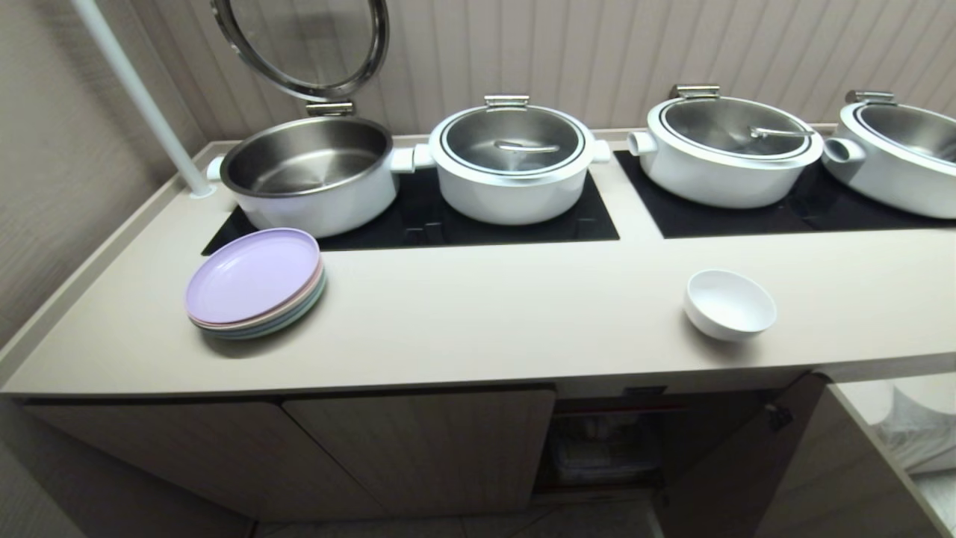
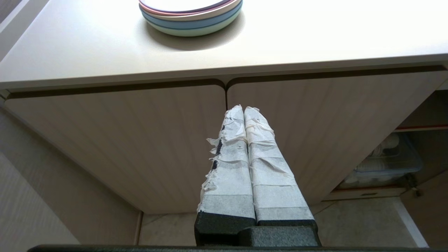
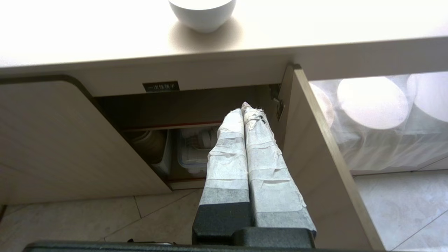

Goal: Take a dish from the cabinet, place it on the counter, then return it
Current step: Pick up the bowl from the table

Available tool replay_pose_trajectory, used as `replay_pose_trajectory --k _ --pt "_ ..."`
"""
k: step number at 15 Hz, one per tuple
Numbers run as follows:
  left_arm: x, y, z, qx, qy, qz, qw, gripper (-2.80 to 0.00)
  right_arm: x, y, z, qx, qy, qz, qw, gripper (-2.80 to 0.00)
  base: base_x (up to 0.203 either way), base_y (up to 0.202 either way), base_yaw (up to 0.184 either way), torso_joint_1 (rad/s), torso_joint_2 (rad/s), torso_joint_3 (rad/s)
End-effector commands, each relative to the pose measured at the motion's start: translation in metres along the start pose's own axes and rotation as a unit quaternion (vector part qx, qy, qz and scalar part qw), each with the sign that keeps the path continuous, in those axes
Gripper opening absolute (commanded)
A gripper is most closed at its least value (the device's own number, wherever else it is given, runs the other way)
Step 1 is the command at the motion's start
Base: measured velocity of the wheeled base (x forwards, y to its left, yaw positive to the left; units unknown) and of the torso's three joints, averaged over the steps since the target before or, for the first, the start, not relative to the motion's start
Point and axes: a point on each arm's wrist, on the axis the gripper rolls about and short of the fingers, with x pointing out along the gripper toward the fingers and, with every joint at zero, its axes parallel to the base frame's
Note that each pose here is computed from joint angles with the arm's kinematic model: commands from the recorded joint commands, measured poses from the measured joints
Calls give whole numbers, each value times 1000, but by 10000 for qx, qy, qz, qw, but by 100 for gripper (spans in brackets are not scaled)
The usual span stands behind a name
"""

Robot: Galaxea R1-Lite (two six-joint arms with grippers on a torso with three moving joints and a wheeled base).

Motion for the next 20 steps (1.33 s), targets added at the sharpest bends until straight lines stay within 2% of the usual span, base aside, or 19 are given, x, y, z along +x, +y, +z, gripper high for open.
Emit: replay_pose_trajectory --k 1,6,9,12,16,20 --pt "0 0 0 3 -2 -2 10000 -280 6 0 11 -6 149 -49 9999 -280 0 0 0 0 0 0" --pt "0 0 0 2 -2 -2 10000 -280 34 2 52 11 429 -111 9990 -280 0 0 0 0 0 0" --pt "0 0 0 4 -2 -2 10000 -280 67 0 80 60 743 -335 9967 -280 0 0 0 0 0 0" --pt "0 0 0 -2 -2 -2 10000 -280 105 -3 111 292 890 -498 9944 -280 0 0 0 0 0 0" --pt "0 0 0 4 -2 -2 10000 -280 144 -12 124 476 1340 -646 9877 -280 0 0 0 0 0 0" --pt "0 0 0 0 -2 -2 10000 -280 180 -29 127 661 1974 -819 9747 -280 0 0 0 0 0 0"
